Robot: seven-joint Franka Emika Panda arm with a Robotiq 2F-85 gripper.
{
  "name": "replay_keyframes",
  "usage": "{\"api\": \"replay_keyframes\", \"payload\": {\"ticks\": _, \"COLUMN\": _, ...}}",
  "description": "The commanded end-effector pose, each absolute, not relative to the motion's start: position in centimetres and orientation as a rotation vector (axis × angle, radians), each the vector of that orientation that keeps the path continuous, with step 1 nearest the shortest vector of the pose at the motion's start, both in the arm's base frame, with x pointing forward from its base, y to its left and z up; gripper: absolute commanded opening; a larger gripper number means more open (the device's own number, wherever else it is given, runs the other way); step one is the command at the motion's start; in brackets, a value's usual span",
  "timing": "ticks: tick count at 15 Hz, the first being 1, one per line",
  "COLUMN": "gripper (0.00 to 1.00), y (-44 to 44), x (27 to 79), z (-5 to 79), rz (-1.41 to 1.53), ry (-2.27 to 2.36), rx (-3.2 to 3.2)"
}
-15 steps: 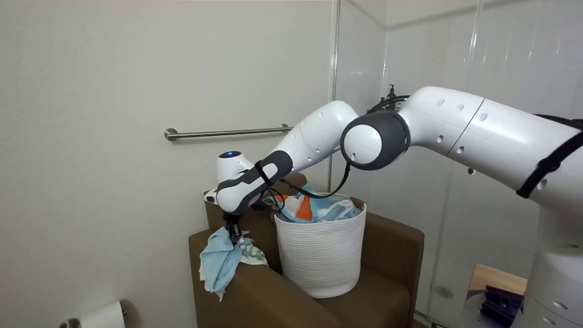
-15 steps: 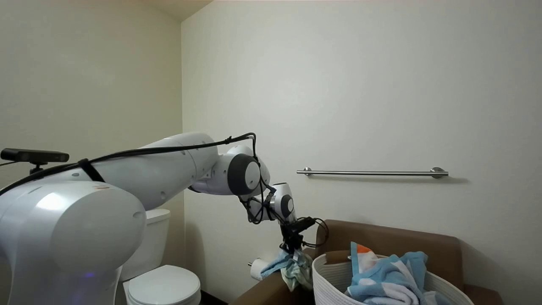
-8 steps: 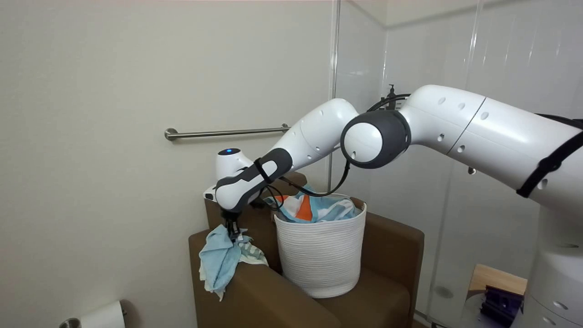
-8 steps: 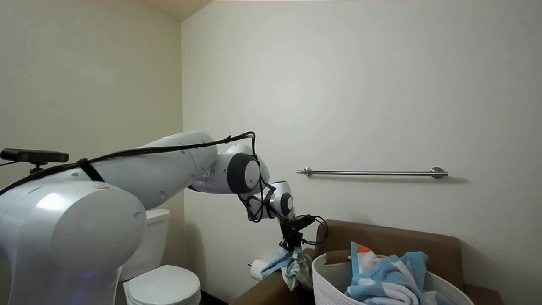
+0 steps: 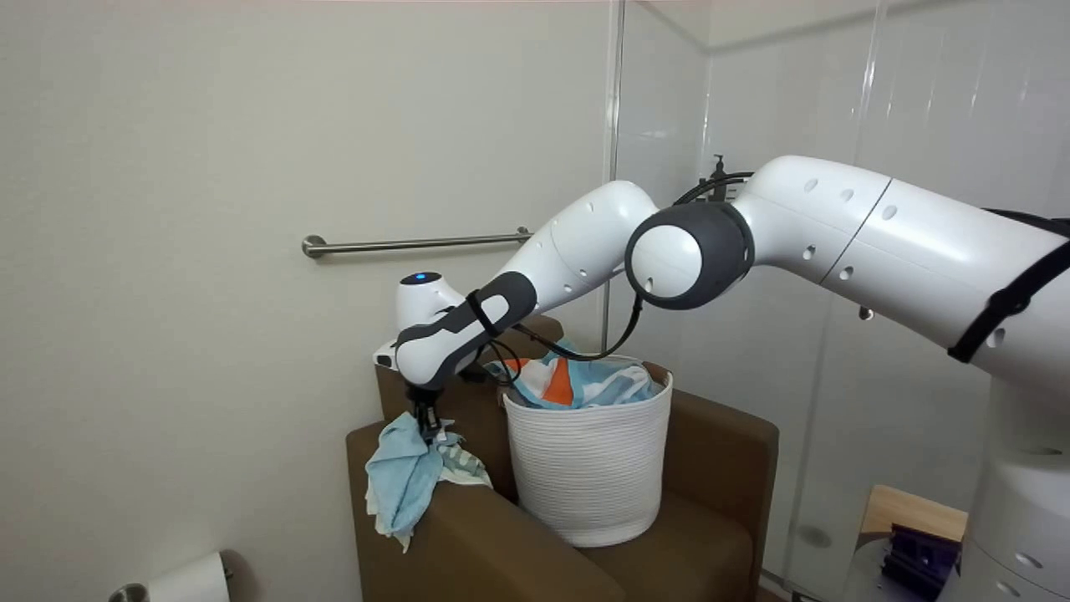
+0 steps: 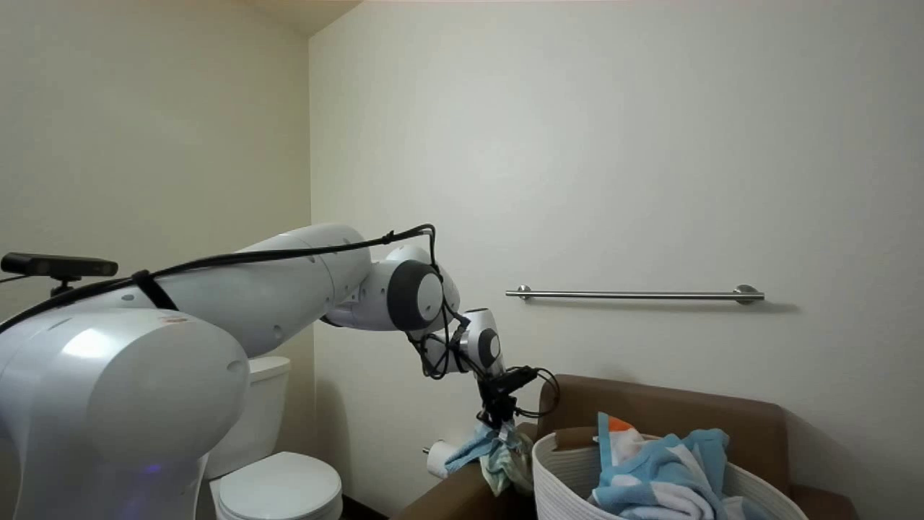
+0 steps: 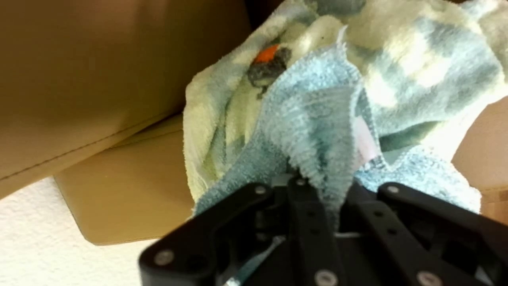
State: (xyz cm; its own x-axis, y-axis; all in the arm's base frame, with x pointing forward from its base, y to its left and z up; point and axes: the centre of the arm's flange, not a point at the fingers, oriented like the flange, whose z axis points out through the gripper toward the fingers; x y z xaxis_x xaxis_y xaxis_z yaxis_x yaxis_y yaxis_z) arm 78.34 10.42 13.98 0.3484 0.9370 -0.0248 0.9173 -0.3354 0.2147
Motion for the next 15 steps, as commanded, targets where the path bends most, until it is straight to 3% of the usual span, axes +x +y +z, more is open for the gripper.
{"api": "replay_keyframes", "payload": {"ticks": 1, "gripper": 0.32, "y": 10.0, "x": 78.8, "z": 14.6, "rz": 0.102, "ry": 1.680, "rx": 2.410}}
{"api": "replay_keyframes", "payload": {"ticks": 4, "gripper": 0.39, "y": 9.9, "x": 78.9, "z": 14.5, "rz": 0.071, "ry": 1.680, "rx": 2.420}}
{"api": "replay_keyframes", "payload": {"ticks": 13, "gripper": 0.97, "y": 10.4, "x": 78.8, "z": 15.3, "rz": 0.073, "ry": 1.672, "rx": 2.412}}
{"api": "replay_keyframes", "payload": {"ticks": 15, "gripper": 1.00, "y": 11.1, "x": 78.6, "z": 15.4, "rz": 0.073, "ry": 1.680, "rx": 2.399}}
